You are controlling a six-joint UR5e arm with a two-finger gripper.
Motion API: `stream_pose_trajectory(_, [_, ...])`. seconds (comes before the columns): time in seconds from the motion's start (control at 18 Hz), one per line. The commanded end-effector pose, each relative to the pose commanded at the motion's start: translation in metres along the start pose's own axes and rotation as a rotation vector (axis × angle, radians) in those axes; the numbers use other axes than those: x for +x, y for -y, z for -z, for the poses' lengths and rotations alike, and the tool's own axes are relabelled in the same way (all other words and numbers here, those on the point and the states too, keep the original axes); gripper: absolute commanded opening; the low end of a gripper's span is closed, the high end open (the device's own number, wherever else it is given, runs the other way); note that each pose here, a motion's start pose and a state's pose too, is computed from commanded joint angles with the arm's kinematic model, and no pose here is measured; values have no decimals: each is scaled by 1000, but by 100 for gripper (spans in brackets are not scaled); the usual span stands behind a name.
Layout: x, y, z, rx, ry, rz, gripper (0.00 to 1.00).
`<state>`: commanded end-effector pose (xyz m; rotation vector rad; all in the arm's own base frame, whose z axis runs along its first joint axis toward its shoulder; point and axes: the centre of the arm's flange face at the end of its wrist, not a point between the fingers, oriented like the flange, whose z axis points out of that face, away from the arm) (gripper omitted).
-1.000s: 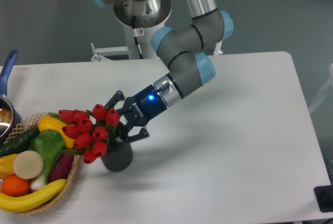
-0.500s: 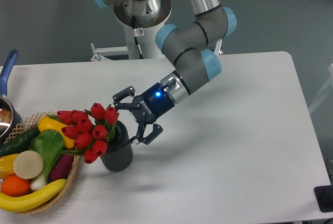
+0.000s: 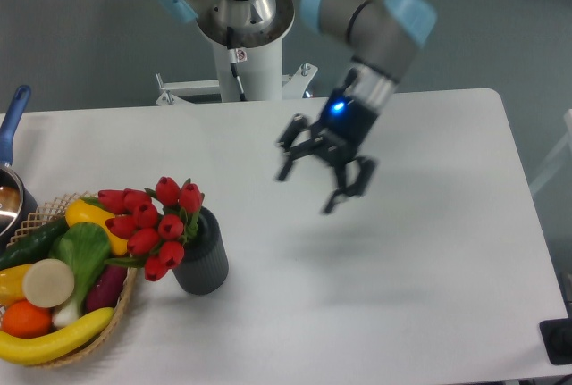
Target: Insert the flowers into the vase
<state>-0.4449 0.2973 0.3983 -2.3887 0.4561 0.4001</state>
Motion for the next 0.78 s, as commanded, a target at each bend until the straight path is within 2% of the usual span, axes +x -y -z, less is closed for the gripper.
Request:
stream_pose_trajectory(0.22, [-16, -10, 52, -186, 78, -102, 100])
stream_pose_trajectory(0.33, [-16, -18, 72, -261, 39, -183, 100])
stream_pose_trajectory(0.44, [-18, -42, 99, -331, -18, -258, 100])
stream_pose_trajectory(0.61, [-20, -58, 123, -339, -71, -297, 100])
stream_pose_trajectory(0.78, [-16, -69, 133, -334, -101, -286, 100])
